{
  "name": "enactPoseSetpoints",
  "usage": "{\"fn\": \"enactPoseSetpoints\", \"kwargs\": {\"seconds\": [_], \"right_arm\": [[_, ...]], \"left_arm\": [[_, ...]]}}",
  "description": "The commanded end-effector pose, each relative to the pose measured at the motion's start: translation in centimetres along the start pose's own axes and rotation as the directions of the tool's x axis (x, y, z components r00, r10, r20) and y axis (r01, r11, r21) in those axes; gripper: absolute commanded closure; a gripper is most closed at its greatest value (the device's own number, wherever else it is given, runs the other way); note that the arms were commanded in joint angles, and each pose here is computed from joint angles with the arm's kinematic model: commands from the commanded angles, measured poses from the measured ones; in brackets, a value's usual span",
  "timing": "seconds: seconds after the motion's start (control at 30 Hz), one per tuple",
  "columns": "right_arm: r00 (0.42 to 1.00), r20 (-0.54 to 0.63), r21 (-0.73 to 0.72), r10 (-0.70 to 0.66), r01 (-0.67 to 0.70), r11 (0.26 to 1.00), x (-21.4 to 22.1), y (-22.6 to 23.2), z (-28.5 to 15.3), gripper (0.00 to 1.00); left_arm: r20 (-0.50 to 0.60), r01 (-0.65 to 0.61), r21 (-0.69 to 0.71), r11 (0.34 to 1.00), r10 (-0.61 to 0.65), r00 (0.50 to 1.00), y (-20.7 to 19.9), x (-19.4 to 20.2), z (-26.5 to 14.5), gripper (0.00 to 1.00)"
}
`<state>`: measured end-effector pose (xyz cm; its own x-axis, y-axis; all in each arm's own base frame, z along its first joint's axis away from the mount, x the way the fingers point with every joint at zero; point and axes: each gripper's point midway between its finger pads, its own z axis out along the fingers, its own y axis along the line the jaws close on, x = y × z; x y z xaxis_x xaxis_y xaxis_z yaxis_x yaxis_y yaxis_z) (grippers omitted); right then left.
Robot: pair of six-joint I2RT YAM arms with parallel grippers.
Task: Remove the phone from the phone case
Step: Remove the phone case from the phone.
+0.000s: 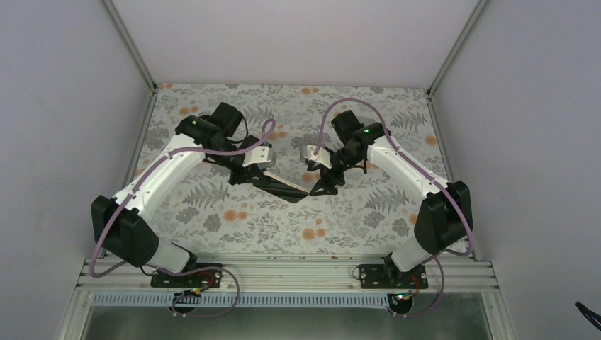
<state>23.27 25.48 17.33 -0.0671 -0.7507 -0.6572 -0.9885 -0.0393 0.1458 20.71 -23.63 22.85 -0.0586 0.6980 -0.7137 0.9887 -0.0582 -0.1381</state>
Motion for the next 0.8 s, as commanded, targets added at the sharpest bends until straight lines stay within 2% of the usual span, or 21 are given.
{"fn": "enactPoseSetpoints", "kwargs": {"seconds": [0.0,0.77], "right_arm": [[0.999,0.034,-0.036,-0.019,0.020,0.999,-0.86,0.46,0.34,0.12],[0.999,0.037,-0.062,-0.011,0.013,0.998,-0.86,0.90,0.61,0.15]], "left_arm": [[0.072,-0.040,-0.007,0.999,0.041,0.997,0.14,-1.95,-0.79,0.98],[0.072,-0.039,-0.008,0.999,0.040,0.997,-0.06,-1.89,-1.01,0.98]]}}
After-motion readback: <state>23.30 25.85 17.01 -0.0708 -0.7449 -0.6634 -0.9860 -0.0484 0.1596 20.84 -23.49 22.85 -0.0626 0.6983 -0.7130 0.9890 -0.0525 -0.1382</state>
